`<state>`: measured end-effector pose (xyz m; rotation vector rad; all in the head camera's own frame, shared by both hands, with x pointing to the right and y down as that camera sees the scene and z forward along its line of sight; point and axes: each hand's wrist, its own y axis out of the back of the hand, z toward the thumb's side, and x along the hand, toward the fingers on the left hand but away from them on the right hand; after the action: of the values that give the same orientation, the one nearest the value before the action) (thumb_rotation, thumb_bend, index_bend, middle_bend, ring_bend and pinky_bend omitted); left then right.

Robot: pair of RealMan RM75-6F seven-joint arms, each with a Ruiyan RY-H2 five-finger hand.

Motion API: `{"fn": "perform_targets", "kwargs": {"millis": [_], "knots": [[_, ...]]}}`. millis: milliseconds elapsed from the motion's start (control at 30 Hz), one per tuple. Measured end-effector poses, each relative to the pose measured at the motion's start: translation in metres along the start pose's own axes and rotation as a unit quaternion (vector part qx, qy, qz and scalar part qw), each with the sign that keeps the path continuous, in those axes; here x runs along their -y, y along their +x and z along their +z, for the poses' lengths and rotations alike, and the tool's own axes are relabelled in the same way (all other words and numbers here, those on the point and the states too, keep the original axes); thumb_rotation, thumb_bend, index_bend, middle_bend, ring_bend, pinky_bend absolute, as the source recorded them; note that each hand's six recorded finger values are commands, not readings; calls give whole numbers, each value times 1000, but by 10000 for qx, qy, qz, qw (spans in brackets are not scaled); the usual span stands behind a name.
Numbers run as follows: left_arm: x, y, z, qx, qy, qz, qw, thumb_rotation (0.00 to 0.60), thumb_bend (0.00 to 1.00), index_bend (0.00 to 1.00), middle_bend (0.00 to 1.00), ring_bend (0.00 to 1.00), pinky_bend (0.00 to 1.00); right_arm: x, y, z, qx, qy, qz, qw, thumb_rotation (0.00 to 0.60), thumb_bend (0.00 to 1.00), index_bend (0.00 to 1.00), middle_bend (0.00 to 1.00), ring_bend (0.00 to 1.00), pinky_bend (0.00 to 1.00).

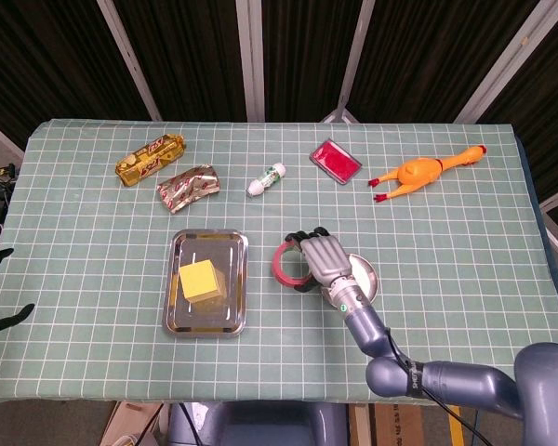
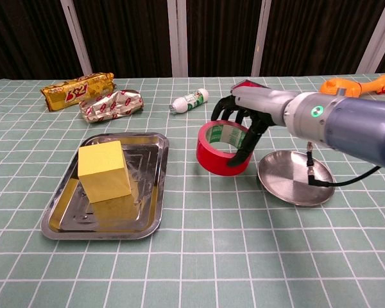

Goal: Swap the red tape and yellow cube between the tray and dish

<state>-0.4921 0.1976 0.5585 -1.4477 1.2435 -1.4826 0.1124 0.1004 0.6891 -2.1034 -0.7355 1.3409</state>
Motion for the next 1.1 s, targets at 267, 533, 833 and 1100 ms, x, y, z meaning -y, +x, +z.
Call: {"fn": "perform_targets", "kwargs": {"millis": [267, 533, 833, 1100], "knots": [[-5, 0, -6, -74, -35, 45, 10000, 600, 34, 186, 0, 0, 9, 17, -23, 9, 98, 108, 44, 9999, 600, 55, 160, 97, 106, 25], [-4, 0, -6, -50, -10, 11, 10000, 600, 34, 186, 0, 0, 8, 22, -20, 12, 57, 298, 255, 9992, 600, 20, 0, 0, 0, 0], [-3, 1, 2, 213, -112, -4, 9997, 600, 13, 181, 0, 0, 8, -20, 17, 0, 165, 680, 10, 9975, 600, 19, 0, 0, 0, 0], [3, 1, 30, 817, -119, -274, 9962, 600, 2, 172, 0, 0, 7, -67, 114, -72, 755, 828, -504, 9924, 600, 19, 0, 0, 0, 0]]}}
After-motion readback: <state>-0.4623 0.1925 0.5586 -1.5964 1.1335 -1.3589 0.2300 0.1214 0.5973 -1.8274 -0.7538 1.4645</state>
